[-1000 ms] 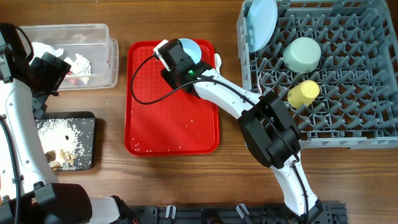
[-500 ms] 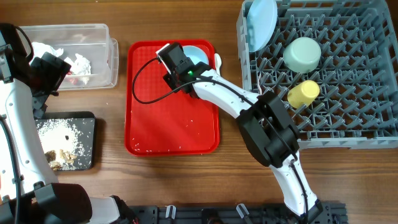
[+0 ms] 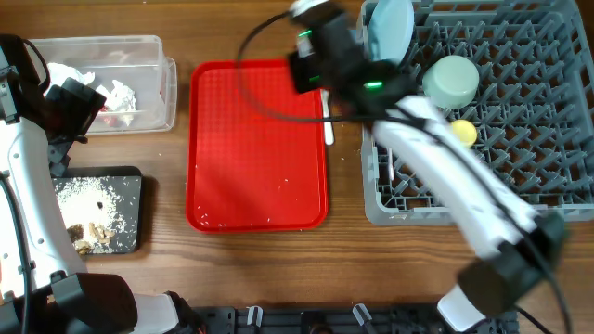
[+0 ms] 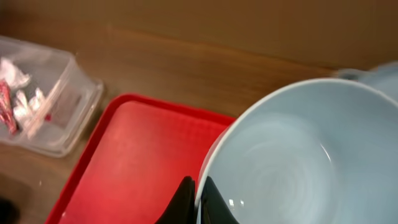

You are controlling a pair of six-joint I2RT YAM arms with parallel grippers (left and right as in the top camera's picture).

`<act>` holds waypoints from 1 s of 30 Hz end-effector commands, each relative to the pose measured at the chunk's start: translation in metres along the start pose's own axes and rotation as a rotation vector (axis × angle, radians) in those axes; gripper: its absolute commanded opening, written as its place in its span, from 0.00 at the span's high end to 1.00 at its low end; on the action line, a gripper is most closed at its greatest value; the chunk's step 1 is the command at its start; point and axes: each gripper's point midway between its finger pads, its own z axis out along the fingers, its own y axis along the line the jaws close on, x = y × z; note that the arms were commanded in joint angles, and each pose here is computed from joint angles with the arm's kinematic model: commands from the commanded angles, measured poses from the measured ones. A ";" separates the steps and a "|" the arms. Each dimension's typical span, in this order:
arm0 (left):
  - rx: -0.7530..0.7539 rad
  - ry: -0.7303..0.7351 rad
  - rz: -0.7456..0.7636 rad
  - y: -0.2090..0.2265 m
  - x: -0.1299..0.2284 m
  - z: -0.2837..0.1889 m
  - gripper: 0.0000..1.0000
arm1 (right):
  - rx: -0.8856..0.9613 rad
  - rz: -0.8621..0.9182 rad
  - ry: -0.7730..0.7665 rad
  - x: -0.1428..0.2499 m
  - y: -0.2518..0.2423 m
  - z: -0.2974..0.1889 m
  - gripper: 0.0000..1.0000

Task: Sort waste into correct bins and load items into the dishwasher rack
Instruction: 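Lift the blue bowl and carry it to the back of the rack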

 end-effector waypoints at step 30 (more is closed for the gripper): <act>-0.011 -0.011 -0.008 0.003 -0.003 0.000 0.00 | -0.794 0.896 -0.165 -0.020 -0.297 0.078 0.96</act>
